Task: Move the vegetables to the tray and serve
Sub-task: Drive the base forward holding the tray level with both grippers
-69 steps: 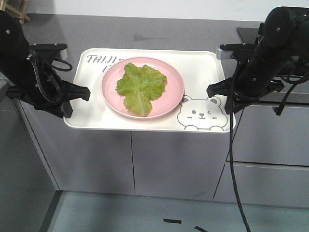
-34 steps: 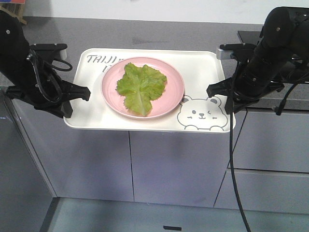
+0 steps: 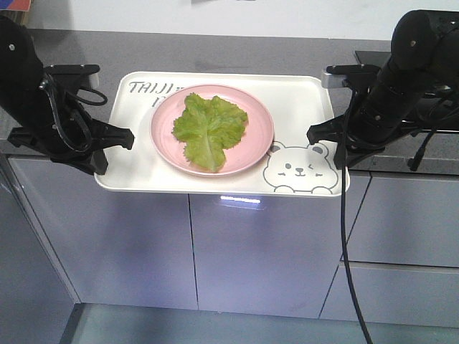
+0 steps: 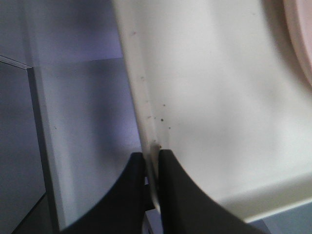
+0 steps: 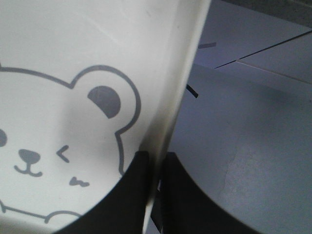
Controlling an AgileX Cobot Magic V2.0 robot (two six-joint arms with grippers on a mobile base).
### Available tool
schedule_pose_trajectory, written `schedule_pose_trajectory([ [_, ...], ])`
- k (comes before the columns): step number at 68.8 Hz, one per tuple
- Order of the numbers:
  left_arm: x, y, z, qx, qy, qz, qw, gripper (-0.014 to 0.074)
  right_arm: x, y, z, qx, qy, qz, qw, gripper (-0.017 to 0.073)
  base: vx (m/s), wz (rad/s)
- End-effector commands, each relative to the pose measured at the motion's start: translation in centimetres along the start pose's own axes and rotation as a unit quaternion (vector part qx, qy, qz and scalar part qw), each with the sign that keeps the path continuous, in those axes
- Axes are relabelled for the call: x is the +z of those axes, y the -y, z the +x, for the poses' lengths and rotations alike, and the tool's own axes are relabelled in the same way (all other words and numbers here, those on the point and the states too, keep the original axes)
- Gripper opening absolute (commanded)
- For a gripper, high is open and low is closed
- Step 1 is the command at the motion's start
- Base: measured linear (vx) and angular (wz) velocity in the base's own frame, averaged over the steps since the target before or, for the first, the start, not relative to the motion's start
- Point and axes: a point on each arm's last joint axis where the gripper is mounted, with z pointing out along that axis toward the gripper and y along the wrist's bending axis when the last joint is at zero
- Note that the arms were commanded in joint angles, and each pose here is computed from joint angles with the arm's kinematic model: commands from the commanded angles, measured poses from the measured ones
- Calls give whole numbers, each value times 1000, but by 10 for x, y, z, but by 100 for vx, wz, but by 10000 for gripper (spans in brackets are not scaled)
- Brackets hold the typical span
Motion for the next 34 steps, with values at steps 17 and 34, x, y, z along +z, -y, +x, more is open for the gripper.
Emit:
schedule_pose_trajectory([
  [17,-33,14,-5,13,73,39,996,-6,-32,-9,-2,-25,60,-15,998,-4,7,1],
  [34,-33,14,-5,13,73,39,996,-6,-32,-9,-2,-25,60,-15,998,-4,7,0],
])
